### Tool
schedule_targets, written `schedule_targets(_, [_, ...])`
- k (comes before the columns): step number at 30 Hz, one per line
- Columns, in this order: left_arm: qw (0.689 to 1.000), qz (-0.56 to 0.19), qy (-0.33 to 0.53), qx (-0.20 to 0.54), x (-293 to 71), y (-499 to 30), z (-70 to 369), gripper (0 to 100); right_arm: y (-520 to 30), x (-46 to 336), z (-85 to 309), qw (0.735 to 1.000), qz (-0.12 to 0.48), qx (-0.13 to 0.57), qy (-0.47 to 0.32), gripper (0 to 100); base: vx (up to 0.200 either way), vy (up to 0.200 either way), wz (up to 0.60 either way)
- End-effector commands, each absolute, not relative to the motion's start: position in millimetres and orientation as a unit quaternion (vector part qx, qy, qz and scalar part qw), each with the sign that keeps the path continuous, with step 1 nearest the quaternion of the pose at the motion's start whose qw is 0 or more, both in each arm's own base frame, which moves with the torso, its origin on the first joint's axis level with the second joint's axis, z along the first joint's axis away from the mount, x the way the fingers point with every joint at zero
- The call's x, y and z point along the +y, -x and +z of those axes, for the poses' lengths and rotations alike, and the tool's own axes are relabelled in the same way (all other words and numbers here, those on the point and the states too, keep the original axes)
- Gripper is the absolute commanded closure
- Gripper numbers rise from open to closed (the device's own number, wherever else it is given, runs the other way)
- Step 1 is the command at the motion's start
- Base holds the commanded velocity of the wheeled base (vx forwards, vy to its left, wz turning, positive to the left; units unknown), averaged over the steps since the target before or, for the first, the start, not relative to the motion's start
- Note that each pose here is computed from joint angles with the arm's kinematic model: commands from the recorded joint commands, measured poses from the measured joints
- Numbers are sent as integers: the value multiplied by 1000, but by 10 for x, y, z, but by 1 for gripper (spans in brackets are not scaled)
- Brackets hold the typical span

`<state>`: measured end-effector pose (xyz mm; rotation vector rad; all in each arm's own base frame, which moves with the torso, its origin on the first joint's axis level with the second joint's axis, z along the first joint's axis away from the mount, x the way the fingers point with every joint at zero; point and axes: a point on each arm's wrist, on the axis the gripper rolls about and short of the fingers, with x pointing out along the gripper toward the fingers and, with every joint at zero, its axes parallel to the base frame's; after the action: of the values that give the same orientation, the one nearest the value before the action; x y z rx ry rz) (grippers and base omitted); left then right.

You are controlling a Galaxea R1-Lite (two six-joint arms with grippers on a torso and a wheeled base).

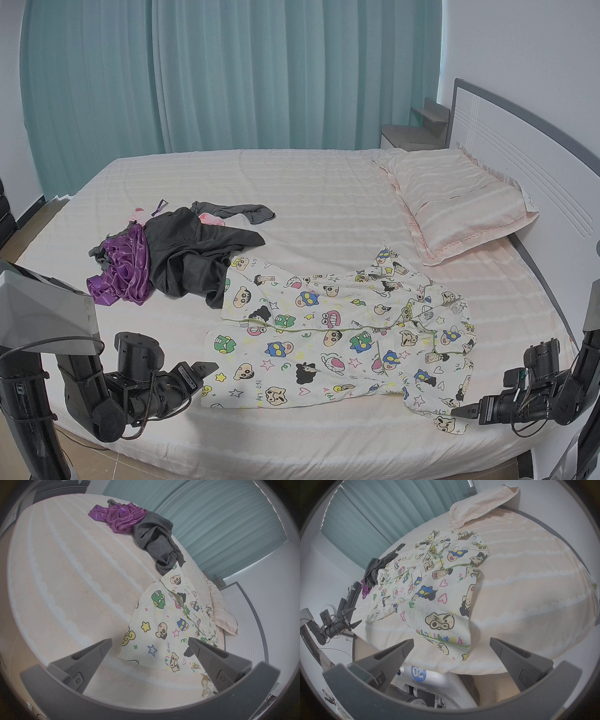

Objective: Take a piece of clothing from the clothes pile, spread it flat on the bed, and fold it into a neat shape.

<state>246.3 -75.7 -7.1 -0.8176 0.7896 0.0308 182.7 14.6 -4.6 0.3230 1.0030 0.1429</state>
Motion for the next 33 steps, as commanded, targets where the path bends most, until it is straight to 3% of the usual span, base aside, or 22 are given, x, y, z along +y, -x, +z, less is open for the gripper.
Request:
schedule_targets(1, [842,15,387,376,-757,-2460,-80,0,-1789,186,-281,833,68,528,-149,0,0,0,0])
schedule_targets(10, [840,10,389,378,-762,-2466,-81,0,-1826,263,-385,831,83,532,-142,0,0,0,0])
schedule_targets(11, [840,10,389,378,-762,-2466,-81,0,-1840,276,-390,833,86,527,-143,100,0,0,0])
schedule_targets(23, [840,14,391,376,-749,-2482,-97,0,-1925,294,-232,856,79,473,-192,100,0,0,0])
schedule_targets(33, [840,13,389,378,-756,-2475,-102,0,-1665,267,350,862,123,434,-230,100,0,0,0])
